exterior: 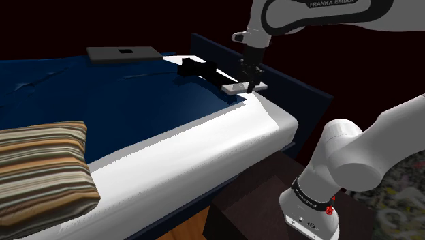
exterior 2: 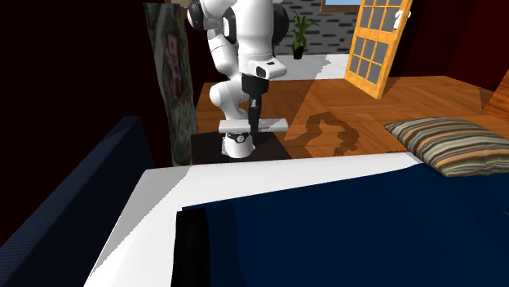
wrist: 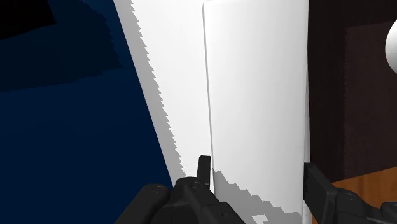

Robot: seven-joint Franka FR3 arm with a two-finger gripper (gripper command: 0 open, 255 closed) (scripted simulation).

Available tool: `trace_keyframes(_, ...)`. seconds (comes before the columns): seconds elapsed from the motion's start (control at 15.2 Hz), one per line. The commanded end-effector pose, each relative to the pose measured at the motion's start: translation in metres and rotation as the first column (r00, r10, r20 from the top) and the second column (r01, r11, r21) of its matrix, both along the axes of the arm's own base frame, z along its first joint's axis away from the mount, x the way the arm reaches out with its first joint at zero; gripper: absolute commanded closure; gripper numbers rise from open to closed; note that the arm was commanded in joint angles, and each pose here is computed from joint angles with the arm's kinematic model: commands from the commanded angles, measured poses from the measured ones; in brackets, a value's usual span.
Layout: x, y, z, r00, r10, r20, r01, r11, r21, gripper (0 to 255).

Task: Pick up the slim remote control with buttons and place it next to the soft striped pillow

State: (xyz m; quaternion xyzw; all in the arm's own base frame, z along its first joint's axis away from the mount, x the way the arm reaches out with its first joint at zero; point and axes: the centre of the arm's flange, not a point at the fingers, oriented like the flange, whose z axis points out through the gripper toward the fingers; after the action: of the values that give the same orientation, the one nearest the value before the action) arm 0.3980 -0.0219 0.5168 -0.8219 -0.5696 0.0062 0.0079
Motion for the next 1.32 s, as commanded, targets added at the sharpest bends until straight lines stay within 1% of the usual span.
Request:
trace_keyframes(0.0, 0.0, 0.0, 0.011, 1.0, 0.0, 0.0, 0.0, 1.0, 0.0, 255)
trace_keyframes(0.26, 0.0, 0.0, 0.031, 1.0, 0.0, 0.0, 0.0, 1.0, 0.0, 255)
trace_keyframes(1.25, 0.023, 0.196, 0.032, 1.0, 0.0, 0.0, 0.0, 1.0, 0.0, 255)
